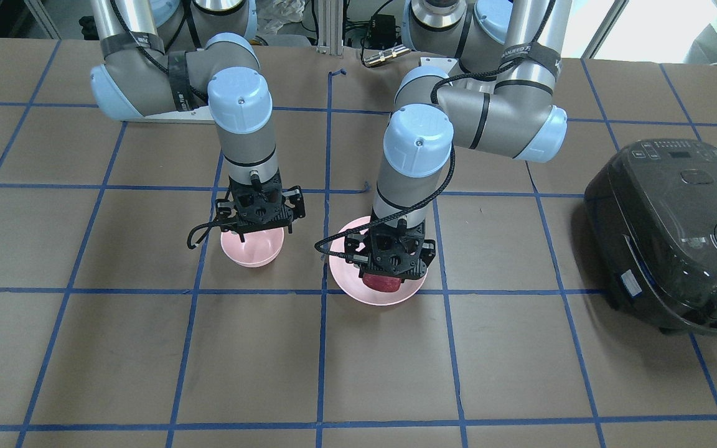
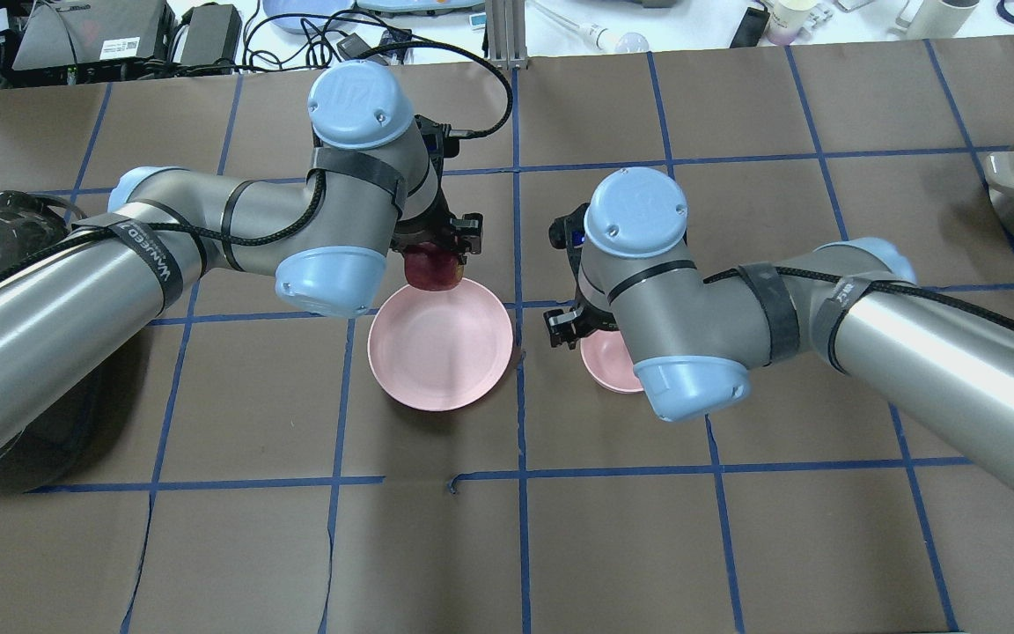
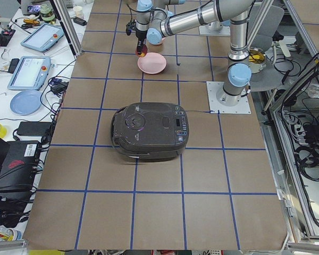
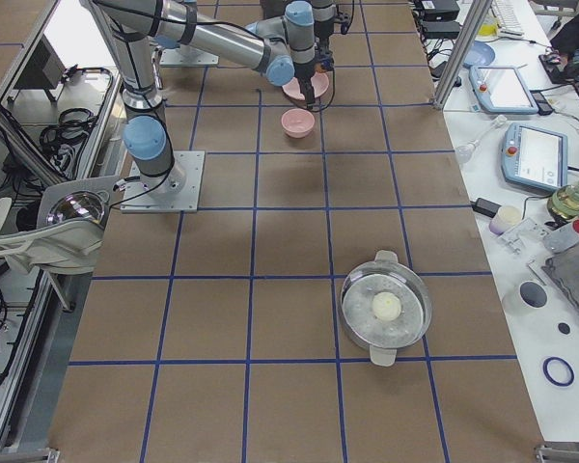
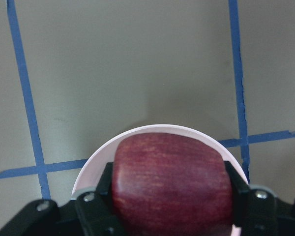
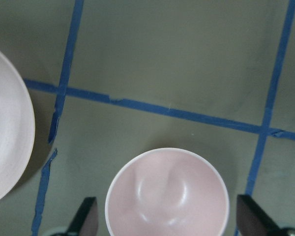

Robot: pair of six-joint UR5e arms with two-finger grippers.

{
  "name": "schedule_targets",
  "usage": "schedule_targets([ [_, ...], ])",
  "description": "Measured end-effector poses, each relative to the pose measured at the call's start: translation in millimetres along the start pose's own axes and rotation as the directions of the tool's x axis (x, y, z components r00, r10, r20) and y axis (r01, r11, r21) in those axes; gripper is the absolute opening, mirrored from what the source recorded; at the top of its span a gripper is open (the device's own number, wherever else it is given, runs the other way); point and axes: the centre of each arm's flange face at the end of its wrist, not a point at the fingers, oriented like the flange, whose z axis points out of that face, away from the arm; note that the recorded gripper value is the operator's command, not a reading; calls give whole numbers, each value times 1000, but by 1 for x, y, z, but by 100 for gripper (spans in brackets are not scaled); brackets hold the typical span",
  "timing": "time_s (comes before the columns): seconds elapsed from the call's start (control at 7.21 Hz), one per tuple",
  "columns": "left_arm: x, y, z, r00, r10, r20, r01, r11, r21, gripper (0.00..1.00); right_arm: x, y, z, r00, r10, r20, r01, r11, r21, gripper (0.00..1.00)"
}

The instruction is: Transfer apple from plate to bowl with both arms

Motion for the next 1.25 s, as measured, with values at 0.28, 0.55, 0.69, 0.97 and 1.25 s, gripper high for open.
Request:
schedule_targets([
  [0.28, 3, 0, -1, 1000, -1, -19, 1, 1000, 0, 4, 51, -34, -76, 996, 88, -4, -88, 995, -52, 100],
  [0.55, 10, 0, 3, 998, -32, -56, 32, 999, -6, 4, 89, -48, -152, 989, 144, -13, -145, 984, -100, 100],
  [0.69, 19, -5, -2, 994, -54, -94, 54, 999, -1, 4, 96, -45, -179, 988, 155, -12, -155, 983, -102, 100],
  [0.97, 51, -15, -14, 982, -97, -161, 100, 995, 10, 4, 99, -40, -197, 986, 168, -10, -168, 981, -96, 100],
  [1.25, 93, -14, -17, 968, -135, -213, 137, 991, -5, 5, 98, -36, -202, 985, 174, -9, -174, 981, -85, 100],
])
